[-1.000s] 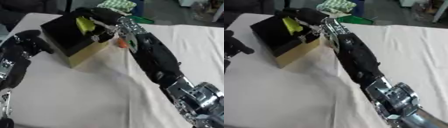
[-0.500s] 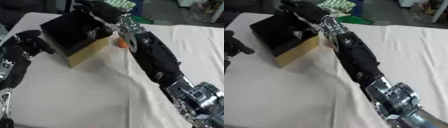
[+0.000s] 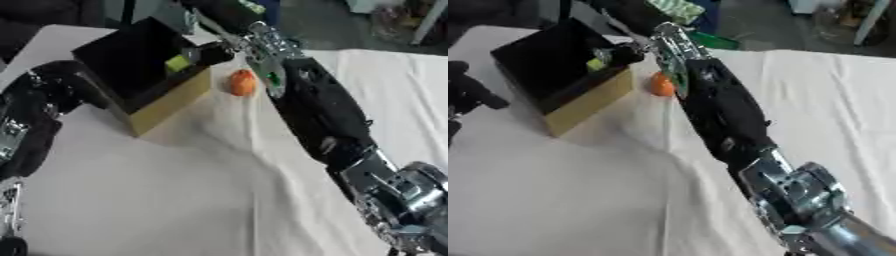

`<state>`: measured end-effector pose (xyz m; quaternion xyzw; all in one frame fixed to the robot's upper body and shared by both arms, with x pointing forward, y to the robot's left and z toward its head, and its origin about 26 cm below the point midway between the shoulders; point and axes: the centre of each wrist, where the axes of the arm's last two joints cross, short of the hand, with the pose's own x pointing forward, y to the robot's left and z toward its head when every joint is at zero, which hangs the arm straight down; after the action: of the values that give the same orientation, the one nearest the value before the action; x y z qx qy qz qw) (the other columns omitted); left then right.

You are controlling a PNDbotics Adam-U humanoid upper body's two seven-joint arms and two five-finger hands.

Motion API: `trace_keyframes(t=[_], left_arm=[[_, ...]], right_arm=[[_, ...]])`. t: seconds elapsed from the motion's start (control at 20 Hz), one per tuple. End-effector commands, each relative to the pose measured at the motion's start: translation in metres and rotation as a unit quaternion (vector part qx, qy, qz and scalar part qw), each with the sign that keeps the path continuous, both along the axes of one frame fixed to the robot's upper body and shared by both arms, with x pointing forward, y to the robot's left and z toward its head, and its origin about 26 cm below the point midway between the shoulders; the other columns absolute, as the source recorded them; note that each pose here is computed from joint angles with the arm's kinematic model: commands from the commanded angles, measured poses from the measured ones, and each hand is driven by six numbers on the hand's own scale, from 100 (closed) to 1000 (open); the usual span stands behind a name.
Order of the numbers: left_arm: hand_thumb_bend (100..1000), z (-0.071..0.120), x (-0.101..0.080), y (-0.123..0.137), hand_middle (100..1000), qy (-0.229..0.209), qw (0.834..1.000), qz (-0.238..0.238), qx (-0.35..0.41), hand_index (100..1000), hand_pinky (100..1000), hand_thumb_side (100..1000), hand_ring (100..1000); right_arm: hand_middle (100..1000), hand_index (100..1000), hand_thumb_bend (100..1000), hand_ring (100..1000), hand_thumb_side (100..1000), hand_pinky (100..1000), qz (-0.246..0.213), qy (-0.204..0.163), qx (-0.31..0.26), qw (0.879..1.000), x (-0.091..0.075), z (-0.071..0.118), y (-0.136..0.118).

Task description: Pick up objects on the table and place them in the box.

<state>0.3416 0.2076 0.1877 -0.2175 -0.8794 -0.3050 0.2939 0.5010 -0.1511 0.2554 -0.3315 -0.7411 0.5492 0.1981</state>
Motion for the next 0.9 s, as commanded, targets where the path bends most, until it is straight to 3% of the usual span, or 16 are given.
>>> trace_keyframes(t=[0.05,0.45,0.9], left_arm=[[100,0.007,-0.001,0.005,607,-0.013,1.000,0.008,0.009,860,704,748,629],[100,0.006,0.000,0.007,606,-0.015,1.000,0.011,0.011,861,704,749,629],[100,0.004,0.002,0.009,606,-0.015,1.000,0.009,0.012,863,704,755,629]], right_arm=[[997,1000,100,821,394,922,-0.030,0.013,0.022,0.999,0.005,0.017,-0.027],[983,1000,100,817,508,932,-0.101,0.075,0.037,0.991,0.013,-0.003,-0.066],[984,1000,100,836,603,933,-0.147,0.131,0.001,0.980,0.017,-0.032,-0.076]])
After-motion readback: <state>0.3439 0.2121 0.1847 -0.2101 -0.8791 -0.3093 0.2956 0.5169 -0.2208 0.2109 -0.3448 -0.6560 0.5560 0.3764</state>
